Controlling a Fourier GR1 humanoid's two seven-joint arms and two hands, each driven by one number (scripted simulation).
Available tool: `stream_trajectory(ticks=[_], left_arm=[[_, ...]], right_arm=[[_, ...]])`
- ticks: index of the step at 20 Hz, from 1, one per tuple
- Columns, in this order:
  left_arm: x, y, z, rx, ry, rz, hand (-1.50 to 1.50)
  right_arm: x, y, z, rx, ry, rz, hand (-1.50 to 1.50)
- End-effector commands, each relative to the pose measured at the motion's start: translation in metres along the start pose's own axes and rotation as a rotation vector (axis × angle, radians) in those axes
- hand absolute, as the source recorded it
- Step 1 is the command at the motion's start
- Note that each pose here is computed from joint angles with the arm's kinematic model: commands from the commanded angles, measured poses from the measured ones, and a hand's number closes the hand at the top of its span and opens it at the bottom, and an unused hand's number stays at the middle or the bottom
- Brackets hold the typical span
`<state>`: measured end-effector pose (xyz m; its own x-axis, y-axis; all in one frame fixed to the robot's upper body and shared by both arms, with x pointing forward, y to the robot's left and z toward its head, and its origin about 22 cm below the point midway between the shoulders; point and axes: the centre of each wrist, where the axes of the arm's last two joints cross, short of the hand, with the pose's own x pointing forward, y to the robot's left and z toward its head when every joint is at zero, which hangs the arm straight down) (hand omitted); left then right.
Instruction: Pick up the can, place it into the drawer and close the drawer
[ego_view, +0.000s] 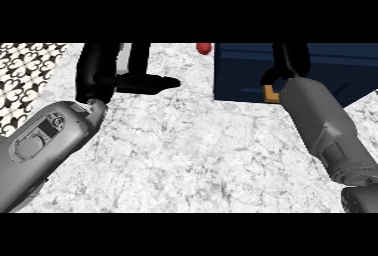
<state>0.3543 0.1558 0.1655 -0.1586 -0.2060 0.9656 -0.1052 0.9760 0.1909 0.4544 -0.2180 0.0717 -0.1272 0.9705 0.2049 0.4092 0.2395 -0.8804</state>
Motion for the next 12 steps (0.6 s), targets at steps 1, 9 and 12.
stream_trajectory(ticks=[1, 9, 12], left_arm=[[-0.005, 0.005, -0.001, 0.002, 0.007, -0.001, -1.5], [-0.018, 0.019, 0.007, 0.04, 0.025, 0.006, -1.5], [-0.013, 0.025, 0.001, 0.046, 0.033, -0.013, -1.5]], right_arm=[[0.034, -0.013, -0.022, -0.109, 0.008, -0.22, -1.5], [0.046, -0.011, -0.023, -0.147, 0.035, -0.512, -1.5], [0.055, -0.012, -0.025, -0.146, 0.076, -0.655, -1.5]])
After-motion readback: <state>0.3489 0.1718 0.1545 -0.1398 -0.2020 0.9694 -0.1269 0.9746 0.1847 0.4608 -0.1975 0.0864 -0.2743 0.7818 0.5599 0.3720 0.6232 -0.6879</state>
